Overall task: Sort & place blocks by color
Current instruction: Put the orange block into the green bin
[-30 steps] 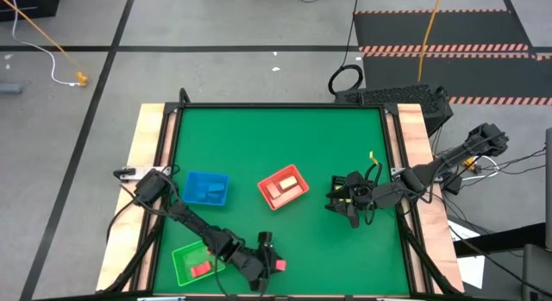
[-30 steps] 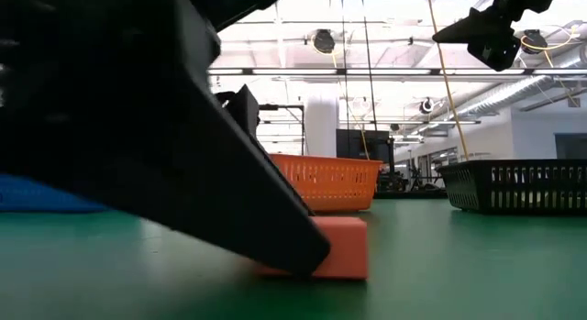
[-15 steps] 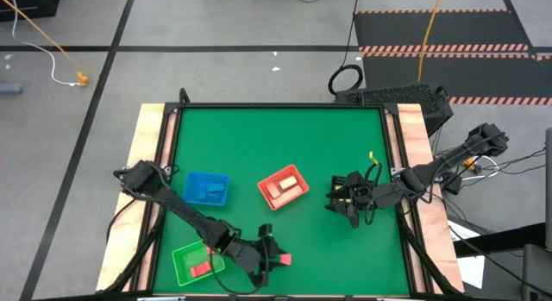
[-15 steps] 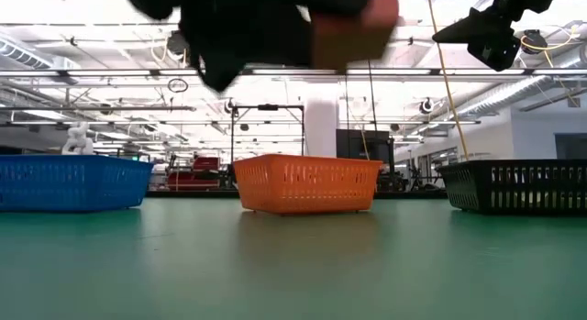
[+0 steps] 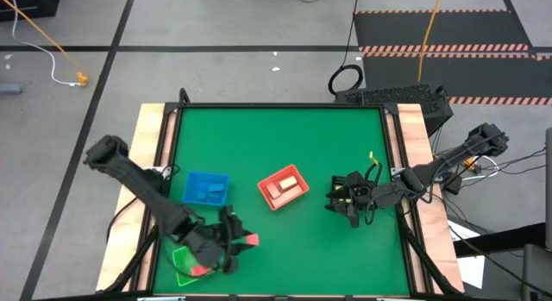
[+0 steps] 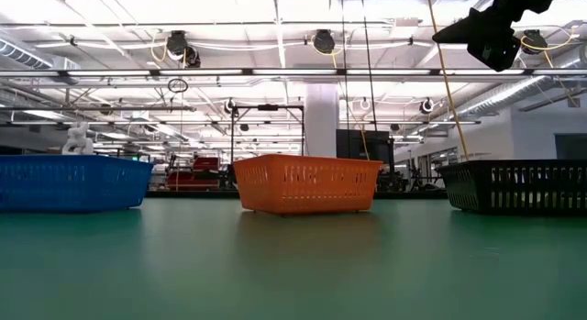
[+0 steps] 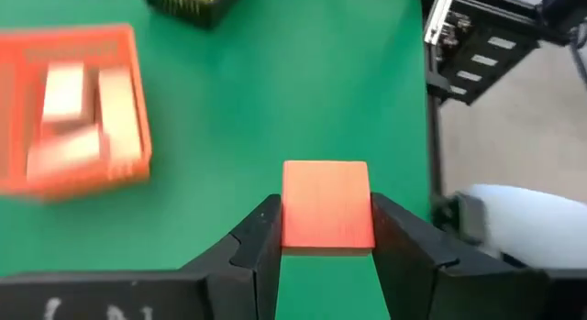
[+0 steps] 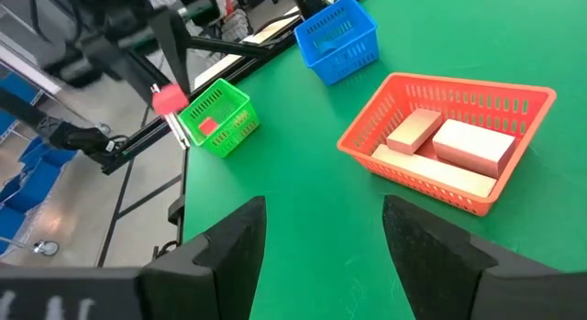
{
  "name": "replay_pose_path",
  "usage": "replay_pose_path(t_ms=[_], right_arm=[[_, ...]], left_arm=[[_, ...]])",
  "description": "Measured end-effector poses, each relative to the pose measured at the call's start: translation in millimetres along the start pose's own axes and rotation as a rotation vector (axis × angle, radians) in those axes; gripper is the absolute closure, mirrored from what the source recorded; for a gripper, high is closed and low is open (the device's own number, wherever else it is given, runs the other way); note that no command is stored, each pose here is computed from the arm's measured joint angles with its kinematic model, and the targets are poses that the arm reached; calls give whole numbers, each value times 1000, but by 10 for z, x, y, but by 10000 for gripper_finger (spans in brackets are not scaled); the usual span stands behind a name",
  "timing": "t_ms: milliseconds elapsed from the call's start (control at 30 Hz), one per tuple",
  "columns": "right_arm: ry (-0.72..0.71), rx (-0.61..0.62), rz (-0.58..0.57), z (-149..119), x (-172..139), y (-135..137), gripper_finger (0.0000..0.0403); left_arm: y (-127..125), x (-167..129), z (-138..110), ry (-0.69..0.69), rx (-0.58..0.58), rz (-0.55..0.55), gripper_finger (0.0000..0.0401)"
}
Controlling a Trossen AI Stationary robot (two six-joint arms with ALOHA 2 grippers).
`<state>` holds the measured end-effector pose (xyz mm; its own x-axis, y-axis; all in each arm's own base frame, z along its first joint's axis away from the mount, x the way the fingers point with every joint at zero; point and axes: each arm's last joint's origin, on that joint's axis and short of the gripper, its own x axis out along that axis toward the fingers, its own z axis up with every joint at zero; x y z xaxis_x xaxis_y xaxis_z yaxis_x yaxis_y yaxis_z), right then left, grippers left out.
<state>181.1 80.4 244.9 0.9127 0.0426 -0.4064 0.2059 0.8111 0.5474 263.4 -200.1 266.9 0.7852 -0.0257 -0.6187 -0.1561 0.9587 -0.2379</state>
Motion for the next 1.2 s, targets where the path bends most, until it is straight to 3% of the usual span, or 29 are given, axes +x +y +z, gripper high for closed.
replay_pose_path(t_ms=[100, 267, 500, 633, 867, 1033, 1200], right_arm=[[0, 0, 0, 0, 0, 0, 192], [0, 0, 0, 0, 0, 0, 192], [0, 0, 0, 0, 0, 0, 192], [0, 0, 0, 0, -1, 0, 192], [0, 0, 0, 0, 0, 0, 192], [0, 0, 0, 0, 0, 0, 192], [0, 0, 0, 0, 0, 0, 192]], left_arm=[[-14, -228, -98, 56, -52, 4, 269], [-74, -492, -462, 206, 13, 65, 269], [-243, -701, -819, 286, -86, 55, 242], [-239, -798, -952, 357, -151, 97, 264], [-225, -833, -1014, 381, -202, 138, 264], [-245, -734, -1083, 397, -187, 174, 248], [-254, -615, -1151, 467, -214, 215, 261]])
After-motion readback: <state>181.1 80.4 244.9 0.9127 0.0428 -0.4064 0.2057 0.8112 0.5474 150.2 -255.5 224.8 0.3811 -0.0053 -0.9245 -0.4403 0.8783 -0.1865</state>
